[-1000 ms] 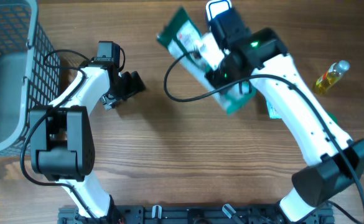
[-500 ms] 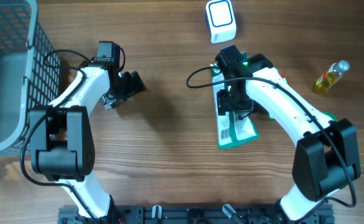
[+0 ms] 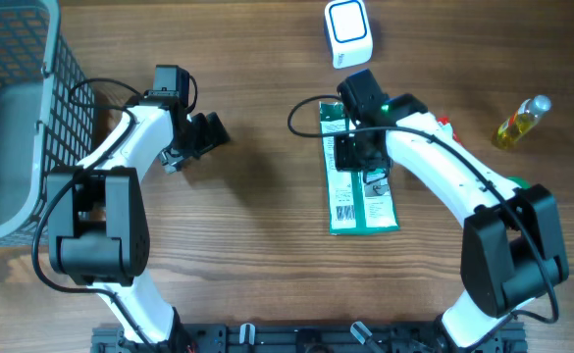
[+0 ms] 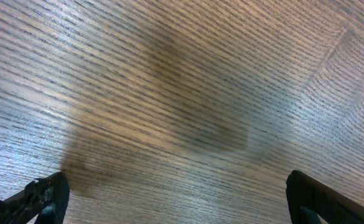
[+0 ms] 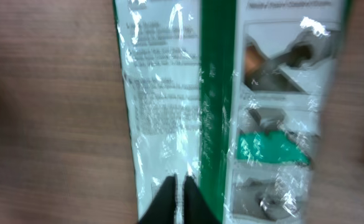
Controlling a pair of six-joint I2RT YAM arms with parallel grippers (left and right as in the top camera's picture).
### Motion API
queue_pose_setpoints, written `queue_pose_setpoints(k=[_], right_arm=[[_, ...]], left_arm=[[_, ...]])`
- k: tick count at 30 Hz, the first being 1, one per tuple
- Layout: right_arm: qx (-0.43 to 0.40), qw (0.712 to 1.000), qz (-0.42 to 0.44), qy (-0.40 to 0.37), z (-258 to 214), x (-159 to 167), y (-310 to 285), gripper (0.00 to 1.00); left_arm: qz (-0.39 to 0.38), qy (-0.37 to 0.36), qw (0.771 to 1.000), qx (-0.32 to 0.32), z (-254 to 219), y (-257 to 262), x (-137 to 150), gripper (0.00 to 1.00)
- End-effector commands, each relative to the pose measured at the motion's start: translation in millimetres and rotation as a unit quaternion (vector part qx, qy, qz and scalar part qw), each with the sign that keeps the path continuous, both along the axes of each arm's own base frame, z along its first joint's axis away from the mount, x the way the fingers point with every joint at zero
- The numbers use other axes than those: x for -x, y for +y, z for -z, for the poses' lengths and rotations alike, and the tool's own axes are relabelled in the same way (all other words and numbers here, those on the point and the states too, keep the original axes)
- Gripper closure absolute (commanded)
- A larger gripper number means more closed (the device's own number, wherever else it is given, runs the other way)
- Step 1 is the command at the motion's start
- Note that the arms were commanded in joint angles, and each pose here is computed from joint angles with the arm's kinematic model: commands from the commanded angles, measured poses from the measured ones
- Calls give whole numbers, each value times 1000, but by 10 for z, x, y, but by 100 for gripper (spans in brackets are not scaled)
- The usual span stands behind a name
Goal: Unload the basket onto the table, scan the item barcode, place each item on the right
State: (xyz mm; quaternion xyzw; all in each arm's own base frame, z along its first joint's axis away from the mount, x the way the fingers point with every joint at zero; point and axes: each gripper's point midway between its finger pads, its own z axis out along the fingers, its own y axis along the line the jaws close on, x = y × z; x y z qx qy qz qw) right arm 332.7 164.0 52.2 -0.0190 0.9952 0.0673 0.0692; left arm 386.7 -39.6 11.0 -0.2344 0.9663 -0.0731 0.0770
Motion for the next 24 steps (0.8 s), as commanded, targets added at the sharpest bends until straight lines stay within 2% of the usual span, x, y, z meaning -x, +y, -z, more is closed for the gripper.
queue_pose_setpoints(k=[1, 5, 7, 20, 24], right_arm=[[-27, 999, 22, 8, 251, 87, 54, 90], [-31, 996, 74, -26, 540, 51, -12, 82], [-17, 994, 105, -24, 586, 75, -103, 83], [32, 991, 129, 7, 620, 117, -667, 81], [18, 993, 118, -17, 354, -4, -653, 78]], left_arm=[[0, -10, 1000, -4, -65, 11, -39, 0], [0, -10, 1000, -4, -65, 11, -39, 0], [0, -10, 1000, -4, -65, 11, -39, 0], [0, -10, 1000, -4, -65, 14, -40, 0], [0, -10, 1000, -4, -65, 14, -40, 0]])
